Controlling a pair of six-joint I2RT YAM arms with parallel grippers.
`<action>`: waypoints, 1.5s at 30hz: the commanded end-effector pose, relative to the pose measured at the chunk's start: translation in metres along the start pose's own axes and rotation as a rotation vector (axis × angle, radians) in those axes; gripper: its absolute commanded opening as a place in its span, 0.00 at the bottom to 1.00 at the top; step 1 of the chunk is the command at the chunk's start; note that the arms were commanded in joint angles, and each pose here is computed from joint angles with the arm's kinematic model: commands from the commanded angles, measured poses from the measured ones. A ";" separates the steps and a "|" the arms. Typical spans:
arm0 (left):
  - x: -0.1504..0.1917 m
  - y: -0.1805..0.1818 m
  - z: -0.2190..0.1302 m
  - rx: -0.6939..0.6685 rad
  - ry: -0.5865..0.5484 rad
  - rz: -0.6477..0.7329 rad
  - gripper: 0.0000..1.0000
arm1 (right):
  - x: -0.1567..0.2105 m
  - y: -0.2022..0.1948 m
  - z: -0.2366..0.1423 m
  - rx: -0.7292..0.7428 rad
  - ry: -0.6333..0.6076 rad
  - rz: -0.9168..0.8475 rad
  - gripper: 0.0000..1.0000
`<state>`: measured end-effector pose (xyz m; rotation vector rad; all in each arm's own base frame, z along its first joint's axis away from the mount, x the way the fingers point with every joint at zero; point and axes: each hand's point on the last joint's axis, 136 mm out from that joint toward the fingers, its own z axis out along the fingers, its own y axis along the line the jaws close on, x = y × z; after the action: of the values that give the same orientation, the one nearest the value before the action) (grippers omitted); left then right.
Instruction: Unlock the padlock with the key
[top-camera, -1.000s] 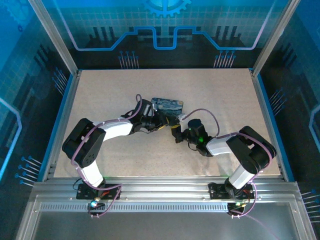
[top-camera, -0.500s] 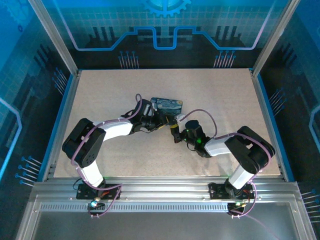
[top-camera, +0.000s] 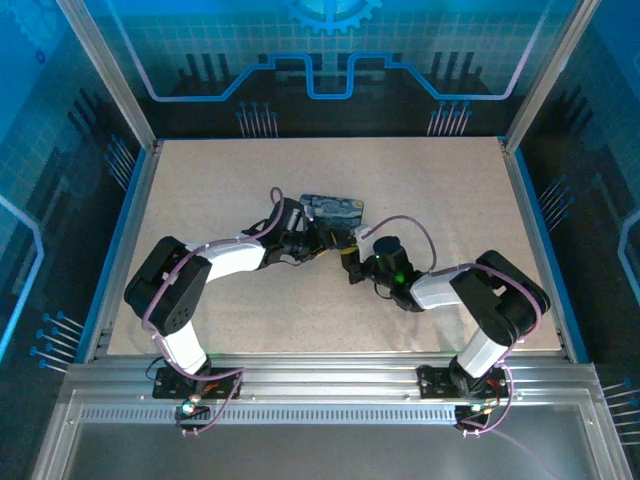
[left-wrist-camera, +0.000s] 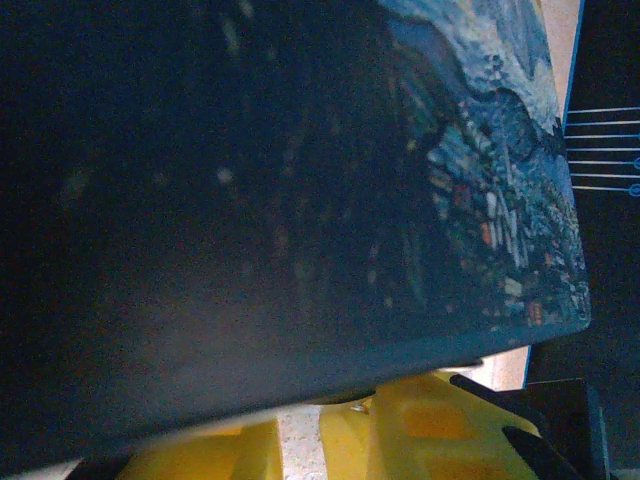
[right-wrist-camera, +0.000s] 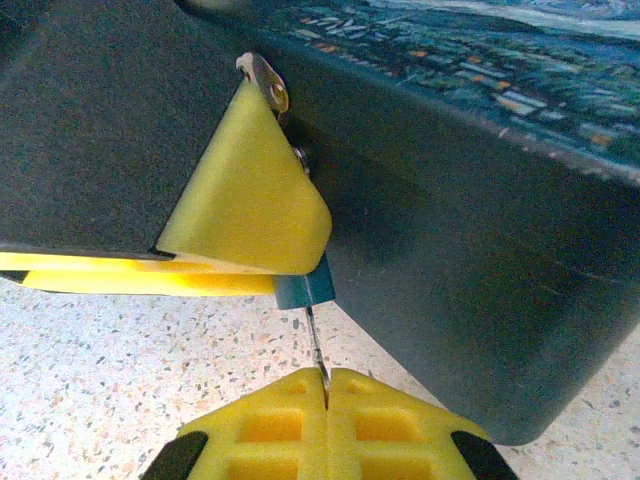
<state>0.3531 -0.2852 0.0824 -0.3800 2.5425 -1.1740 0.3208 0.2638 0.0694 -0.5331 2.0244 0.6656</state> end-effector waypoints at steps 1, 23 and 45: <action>0.020 -0.017 -0.003 0.054 0.070 0.004 0.07 | -0.055 0.026 0.000 -0.145 -0.159 0.004 0.00; 0.020 -0.023 -0.008 0.069 0.063 -0.006 0.06 | -0.055 0.023 0.002 -0.254 -0.163 0.094 0.00; 0.022 -0.030 -0.019 0.072 0.075 -0.025 0.07 | -0.046 0.006 -0.012 -0.087 -0.141 -0.070 0.00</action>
<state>0.3552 -0.2829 0.1043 -0.4245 2.4936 -1.2014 0.3273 0.2617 0.0876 -0.5665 1.9579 0.7685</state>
